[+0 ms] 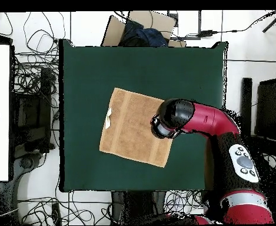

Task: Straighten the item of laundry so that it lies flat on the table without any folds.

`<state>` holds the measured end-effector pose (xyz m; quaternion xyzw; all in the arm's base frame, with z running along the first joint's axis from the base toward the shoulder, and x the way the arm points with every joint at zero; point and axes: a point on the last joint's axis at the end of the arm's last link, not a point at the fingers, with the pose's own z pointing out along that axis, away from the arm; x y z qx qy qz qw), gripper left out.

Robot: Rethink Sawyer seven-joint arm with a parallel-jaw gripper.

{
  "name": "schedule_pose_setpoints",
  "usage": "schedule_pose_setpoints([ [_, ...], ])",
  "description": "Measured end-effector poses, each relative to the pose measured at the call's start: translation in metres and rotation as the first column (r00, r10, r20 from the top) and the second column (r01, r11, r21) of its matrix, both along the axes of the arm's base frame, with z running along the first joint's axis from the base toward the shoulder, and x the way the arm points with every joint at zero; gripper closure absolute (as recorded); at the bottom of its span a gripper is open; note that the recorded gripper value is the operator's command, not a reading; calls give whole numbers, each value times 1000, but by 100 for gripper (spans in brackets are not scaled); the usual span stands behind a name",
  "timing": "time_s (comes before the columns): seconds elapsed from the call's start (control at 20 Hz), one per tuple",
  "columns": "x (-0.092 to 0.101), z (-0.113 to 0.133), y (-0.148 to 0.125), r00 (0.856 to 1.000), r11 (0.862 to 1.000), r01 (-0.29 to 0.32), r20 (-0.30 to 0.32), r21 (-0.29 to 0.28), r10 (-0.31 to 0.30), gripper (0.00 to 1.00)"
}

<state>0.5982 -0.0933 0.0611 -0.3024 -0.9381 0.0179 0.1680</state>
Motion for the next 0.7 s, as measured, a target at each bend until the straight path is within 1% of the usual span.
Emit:
schedule_pose_setpoints([
  [0.1, 3, 11, 2, 1000, 1000, 1, 2, -1, -1, 0],
  [0.25, 3, 18, 4, 1000, 1000, -2, 10, -5, 2, 0],
  [0.4, -1, 22, 7, 1000, 1000, -7, 8, -6, 7, 0],
  [0.7, -11, 26, 34, 999, 999, -50, 20, -17, 50, 0],
])
